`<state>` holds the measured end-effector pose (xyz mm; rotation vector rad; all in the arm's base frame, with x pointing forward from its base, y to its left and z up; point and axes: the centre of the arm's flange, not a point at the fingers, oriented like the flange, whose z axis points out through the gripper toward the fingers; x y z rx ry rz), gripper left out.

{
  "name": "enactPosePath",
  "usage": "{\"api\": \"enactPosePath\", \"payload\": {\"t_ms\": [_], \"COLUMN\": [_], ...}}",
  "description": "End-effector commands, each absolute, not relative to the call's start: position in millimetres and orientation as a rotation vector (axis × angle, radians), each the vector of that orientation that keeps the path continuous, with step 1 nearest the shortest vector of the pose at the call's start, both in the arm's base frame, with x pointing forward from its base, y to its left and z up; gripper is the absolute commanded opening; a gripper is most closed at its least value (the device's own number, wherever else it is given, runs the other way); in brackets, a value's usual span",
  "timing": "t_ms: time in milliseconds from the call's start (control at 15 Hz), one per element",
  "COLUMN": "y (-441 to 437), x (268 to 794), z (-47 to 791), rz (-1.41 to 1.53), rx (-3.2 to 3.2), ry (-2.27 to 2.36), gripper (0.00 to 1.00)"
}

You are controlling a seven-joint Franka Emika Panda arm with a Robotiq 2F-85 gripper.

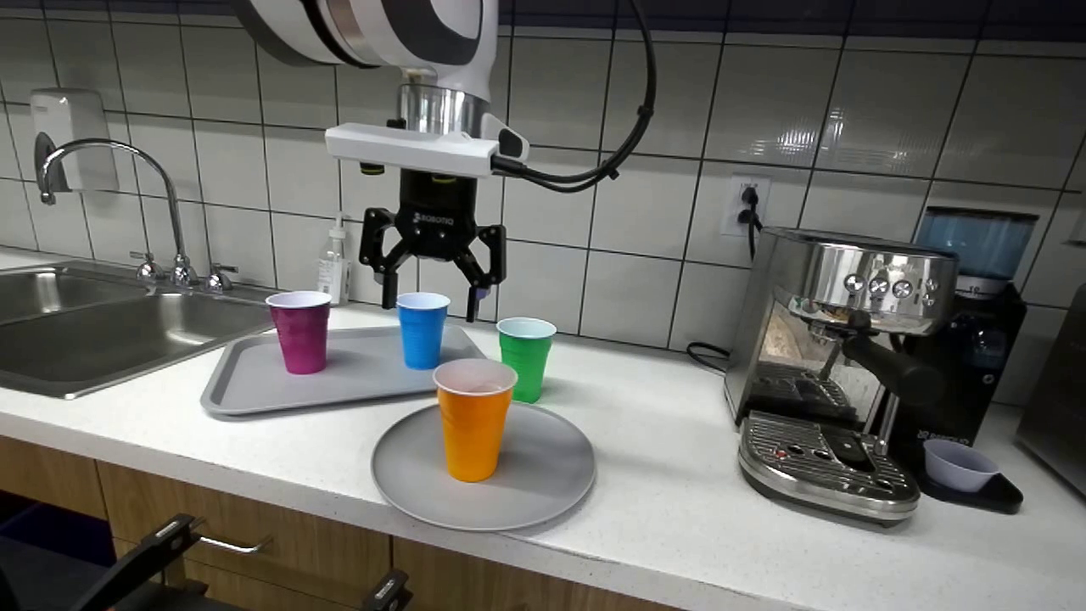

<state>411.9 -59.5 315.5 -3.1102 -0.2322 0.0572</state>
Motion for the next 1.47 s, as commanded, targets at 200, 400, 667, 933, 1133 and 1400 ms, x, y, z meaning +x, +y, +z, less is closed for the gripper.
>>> {"api": "enactPosePath", "payload": {"t_ms": [200, 400, 667, 933, 1133, 1400], "y": [-59, -59, -59, -58, -58, -59], "x": [413, 416, 421, 420, 418, 417], "z": [291, 277, 258, 246, 242, 241], "rz": [-0.031, -0.049, -0.044, -0.018, 0.006, 0.015], "rx": [-3.161, -3.181, -3.202, -3.214, -3.224, -3.241], "ry": [-0.171, -0.137, -0.078, -0.043, -0.034, -0.034], "gripper": [1.00, 1.00, 1.00, 1.00, 1.00, 1.00]}}
